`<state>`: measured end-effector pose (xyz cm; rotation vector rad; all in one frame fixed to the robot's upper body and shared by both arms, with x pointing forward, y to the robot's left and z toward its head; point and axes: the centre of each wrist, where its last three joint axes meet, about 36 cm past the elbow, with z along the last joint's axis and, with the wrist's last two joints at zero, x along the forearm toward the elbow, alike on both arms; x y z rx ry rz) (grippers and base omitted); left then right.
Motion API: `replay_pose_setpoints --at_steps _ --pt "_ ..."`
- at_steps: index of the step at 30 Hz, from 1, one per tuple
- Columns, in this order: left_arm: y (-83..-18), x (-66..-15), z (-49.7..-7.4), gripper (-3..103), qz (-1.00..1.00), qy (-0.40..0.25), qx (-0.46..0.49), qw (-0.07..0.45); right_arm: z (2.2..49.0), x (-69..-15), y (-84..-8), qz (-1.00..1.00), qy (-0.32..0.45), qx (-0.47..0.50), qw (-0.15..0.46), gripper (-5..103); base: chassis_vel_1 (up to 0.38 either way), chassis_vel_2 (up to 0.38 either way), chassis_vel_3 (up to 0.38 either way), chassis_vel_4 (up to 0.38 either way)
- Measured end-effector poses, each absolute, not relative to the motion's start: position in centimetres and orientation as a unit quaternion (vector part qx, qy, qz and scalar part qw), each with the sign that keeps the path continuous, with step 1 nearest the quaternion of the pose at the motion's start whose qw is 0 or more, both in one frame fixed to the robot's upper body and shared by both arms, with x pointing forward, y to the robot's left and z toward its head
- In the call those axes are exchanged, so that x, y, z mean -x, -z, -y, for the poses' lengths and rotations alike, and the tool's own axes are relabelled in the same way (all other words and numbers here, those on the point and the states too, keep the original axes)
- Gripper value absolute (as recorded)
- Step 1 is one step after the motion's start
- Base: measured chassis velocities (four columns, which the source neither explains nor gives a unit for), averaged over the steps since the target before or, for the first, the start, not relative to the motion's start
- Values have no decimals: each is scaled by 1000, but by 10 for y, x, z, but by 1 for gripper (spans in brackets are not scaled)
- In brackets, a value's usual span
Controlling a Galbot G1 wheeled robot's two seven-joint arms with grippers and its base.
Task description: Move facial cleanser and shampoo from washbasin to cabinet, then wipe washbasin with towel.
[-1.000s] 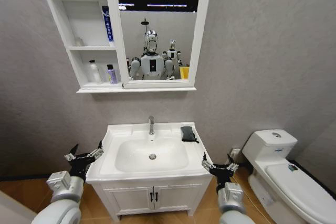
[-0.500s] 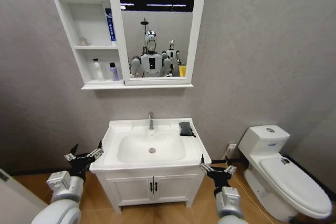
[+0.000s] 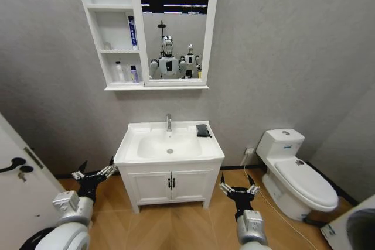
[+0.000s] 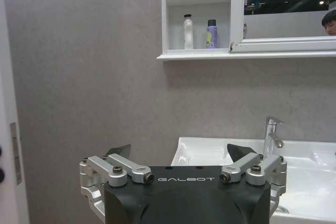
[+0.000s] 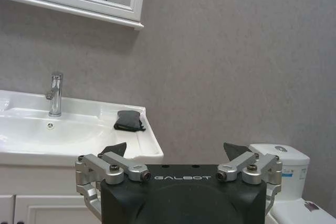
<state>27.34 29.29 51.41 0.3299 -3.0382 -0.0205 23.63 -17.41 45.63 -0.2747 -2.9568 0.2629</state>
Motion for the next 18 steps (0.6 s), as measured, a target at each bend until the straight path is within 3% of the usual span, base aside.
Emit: replay_pose_setpoints --at_steps 18 --pt "-514 -273 -293 100 993 7 -108 43 173 -231 -444 988 -115 74 78 100 334 -352 -338 342"
